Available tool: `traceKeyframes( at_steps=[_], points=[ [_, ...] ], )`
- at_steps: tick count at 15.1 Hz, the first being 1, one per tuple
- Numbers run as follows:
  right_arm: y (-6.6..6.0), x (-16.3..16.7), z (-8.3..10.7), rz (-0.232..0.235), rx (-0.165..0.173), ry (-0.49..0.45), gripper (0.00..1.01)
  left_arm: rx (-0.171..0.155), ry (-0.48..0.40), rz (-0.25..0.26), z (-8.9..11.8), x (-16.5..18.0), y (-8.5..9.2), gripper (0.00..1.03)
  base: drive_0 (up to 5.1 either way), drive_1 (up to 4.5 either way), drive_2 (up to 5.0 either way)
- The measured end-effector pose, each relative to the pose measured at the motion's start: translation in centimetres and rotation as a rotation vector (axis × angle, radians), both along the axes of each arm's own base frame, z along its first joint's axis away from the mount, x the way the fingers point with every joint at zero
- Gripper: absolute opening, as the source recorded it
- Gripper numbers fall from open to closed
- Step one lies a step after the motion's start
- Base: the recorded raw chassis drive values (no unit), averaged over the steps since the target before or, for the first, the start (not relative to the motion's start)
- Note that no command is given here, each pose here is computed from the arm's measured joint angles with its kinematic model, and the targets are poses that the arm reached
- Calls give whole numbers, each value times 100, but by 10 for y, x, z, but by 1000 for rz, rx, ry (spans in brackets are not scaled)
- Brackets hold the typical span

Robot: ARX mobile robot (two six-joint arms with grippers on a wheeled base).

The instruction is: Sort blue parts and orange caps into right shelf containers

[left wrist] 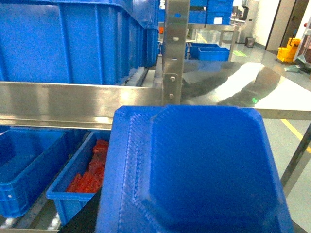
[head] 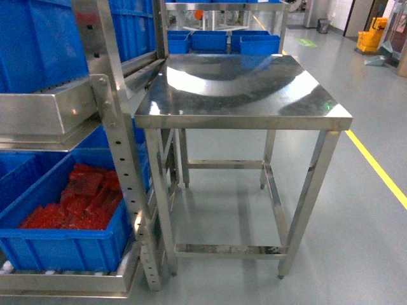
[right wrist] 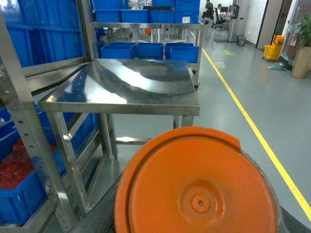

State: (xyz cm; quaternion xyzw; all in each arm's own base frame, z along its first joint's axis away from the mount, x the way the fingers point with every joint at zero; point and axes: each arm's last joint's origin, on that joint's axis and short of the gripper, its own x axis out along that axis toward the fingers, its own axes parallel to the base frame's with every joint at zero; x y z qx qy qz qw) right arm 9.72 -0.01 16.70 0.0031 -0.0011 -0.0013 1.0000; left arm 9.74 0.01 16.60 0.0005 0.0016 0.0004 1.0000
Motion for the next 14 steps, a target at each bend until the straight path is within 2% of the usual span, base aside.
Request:
traceKeyframes(
  at_steps=[14],
  points=[
    [0, 0, 0, 1, 0, -2, 44, 0, -1, 0, 0, 0, 0, 42, -498, 238, 238]
  ],
)
